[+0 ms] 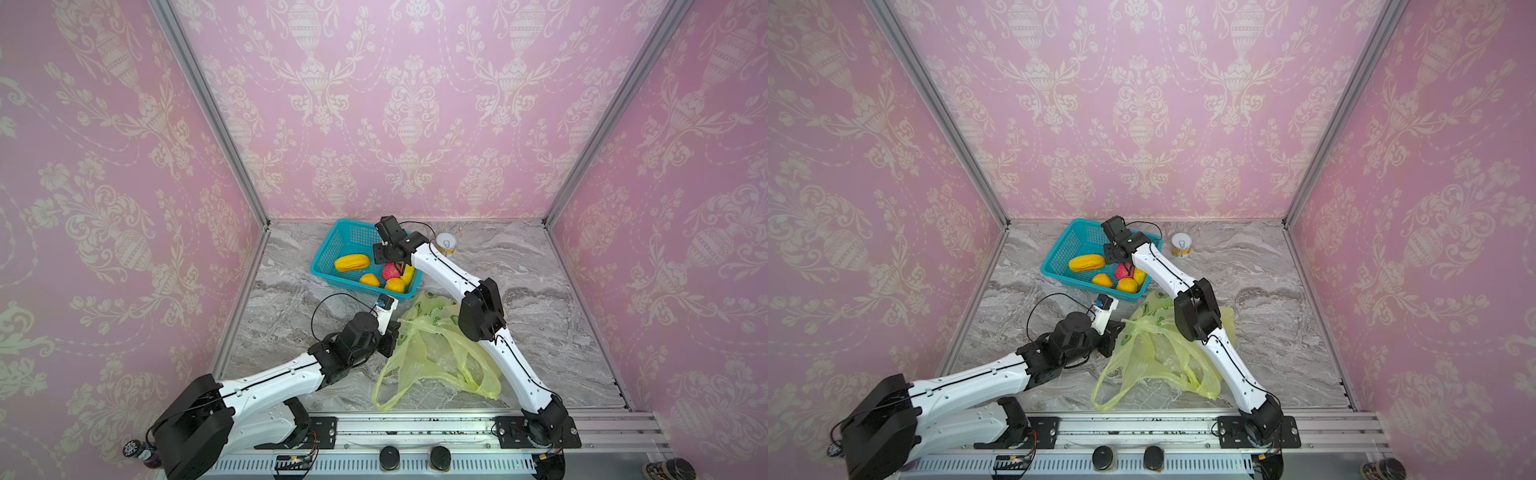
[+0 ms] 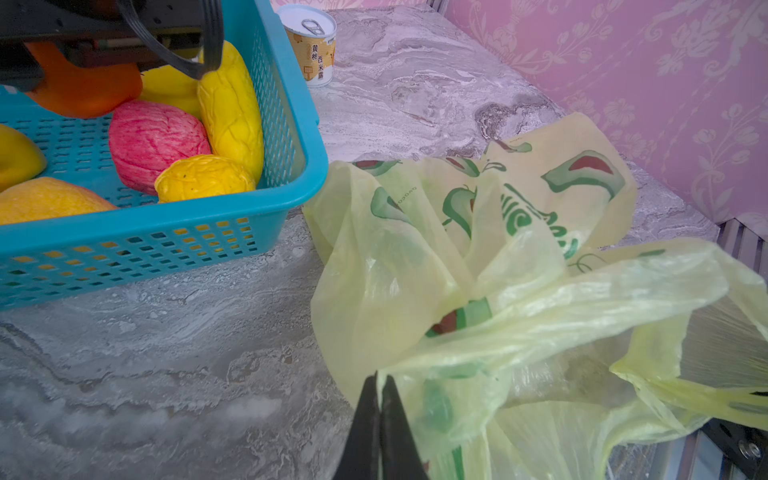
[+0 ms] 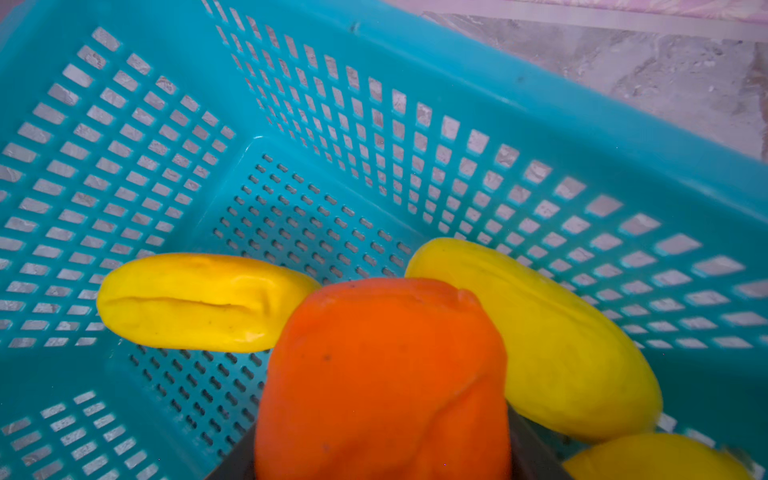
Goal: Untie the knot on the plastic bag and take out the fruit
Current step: 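Carry the orange fruit over the teal basket and open the right gripper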
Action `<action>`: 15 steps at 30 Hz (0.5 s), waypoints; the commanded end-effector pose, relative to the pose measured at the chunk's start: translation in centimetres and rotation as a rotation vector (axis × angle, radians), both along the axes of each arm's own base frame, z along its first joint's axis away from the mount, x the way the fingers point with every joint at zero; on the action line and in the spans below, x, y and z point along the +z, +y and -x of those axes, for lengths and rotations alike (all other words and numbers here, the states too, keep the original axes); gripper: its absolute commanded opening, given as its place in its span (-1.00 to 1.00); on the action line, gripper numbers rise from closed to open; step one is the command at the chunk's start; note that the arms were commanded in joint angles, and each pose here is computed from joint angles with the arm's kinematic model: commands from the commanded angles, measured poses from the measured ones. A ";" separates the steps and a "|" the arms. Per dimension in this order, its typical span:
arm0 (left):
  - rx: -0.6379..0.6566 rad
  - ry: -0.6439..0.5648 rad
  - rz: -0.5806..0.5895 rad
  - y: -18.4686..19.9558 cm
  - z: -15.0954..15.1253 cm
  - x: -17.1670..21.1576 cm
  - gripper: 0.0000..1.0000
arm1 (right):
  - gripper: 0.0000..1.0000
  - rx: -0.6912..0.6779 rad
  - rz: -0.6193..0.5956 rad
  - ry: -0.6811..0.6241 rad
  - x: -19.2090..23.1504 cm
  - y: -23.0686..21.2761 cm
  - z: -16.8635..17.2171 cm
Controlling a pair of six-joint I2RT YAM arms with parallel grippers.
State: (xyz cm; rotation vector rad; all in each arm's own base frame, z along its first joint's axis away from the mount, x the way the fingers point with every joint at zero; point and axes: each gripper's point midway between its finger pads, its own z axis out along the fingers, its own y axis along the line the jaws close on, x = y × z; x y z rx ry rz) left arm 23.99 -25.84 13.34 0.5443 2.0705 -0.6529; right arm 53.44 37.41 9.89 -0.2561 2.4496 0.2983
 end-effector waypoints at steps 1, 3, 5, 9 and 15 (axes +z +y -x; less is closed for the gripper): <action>0.005 -0.002 -0.010 0.2 -0.2 -0.2 -1.00 | 0.54 0.048 0.012 0.022 0.7 -0.2 1.2; 0.005 -0.001 -0.011 0.2 -0.2 -0.2 -1.00 | 0.63 0.053 0.016 0.017 1.6 -0.4 1.5; 0.004 -0.003 -0.010 0.1 -0.2 -0.1 -1.00 | 0.68 0.060 0.017 0.006 3.2 -0.7 2.0; 0.005 -0.003 -0.009 0.1 -0.2 -0.1 -1.00 | 0.76 0.081 0.013 -0.078 7.8 -1.4 4.1; 0.005 -0.002 -0.011 0.2 -0.2 -0.2 -1.00 | 0.89 0.085 -0.057 -0.239 14.6 -4.5 10.0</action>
